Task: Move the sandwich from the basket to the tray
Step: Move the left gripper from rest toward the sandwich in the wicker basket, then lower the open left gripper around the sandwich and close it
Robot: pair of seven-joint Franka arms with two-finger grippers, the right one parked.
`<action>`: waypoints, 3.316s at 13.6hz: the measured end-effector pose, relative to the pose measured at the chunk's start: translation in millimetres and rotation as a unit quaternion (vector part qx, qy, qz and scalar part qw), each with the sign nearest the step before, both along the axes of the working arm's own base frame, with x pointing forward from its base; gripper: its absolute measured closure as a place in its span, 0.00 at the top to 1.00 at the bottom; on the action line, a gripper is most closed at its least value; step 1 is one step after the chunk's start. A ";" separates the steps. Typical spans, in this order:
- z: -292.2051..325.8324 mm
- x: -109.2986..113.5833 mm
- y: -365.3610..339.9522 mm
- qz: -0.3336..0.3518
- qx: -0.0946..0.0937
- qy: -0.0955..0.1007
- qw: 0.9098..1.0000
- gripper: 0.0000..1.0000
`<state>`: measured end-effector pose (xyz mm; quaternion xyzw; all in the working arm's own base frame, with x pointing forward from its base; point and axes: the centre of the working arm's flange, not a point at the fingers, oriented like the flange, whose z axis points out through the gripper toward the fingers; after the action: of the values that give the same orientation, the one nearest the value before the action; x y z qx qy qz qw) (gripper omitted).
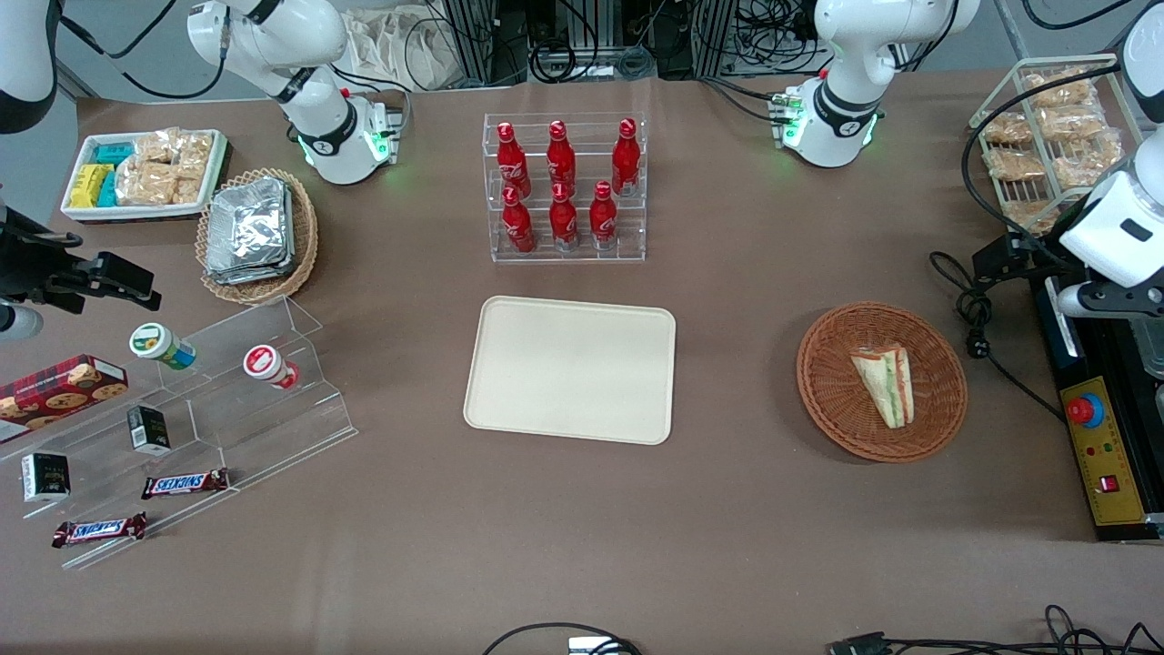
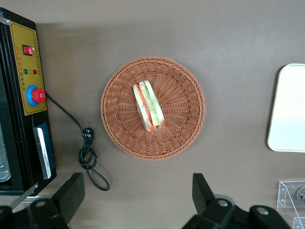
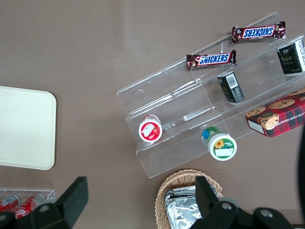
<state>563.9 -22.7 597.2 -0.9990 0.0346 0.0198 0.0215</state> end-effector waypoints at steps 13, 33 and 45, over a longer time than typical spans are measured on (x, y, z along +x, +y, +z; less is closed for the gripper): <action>-28.3 6.9 -0.4 0.032 0.003 0.040 0.999 1.00; -275.3 22.1 -11.3 0.149 -0.006 0.008 0.989 1.00; -326.0 12.4 0.1 0.159 -0.006 0.015 0.987 1.00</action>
<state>576.3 -22.6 271.2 -0.9914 -0.1246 0.0373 0.0110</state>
